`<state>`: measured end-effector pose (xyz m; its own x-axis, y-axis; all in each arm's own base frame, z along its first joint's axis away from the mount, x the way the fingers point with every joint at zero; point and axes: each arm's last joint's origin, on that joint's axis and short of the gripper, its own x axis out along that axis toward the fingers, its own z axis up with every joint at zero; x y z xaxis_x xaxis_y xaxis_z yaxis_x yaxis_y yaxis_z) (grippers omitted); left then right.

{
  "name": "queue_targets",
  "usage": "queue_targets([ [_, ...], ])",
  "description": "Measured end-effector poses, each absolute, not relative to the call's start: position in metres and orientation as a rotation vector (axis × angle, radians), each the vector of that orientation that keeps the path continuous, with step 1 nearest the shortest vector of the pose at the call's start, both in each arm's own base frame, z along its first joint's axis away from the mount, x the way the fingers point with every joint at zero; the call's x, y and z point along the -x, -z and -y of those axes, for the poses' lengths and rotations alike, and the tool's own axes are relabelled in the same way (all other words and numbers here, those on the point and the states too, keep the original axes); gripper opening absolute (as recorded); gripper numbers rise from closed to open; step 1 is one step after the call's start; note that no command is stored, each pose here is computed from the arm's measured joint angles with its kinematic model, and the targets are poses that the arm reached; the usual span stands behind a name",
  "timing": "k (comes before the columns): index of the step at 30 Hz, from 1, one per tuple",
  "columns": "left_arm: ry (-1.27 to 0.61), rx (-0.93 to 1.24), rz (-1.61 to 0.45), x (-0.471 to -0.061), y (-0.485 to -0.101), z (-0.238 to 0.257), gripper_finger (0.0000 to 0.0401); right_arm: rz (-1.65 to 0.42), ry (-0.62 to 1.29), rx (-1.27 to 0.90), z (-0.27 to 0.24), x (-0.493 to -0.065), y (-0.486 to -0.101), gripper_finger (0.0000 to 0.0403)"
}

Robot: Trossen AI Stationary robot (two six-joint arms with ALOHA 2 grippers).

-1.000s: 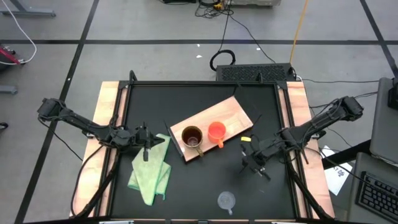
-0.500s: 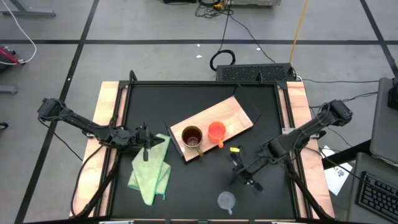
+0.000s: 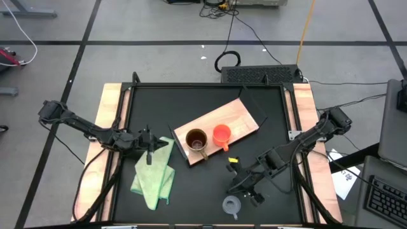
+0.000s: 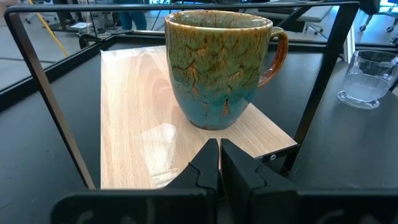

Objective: Stack small to large cups/mugs on shelf
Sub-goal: Put the transparent mug on the shelf

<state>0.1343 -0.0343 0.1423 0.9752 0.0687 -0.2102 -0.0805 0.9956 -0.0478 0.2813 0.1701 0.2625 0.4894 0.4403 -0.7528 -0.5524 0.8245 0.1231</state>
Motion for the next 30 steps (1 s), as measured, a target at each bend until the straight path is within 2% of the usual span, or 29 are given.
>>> queue_targets([
  [11,-0.075,0.058,-0.21,-0.134,-0.142,0.034,0.0019,-0.957,-0.58,0.122,-0.176,-0.29,-0.243,0.0],
  [30,-0.075,0.057,-0.212,-0.134,-0.142,0.034,0.0019,-0.966,-0.589,0.134,-0.176,-0.29,-0.237,0.0003],
])
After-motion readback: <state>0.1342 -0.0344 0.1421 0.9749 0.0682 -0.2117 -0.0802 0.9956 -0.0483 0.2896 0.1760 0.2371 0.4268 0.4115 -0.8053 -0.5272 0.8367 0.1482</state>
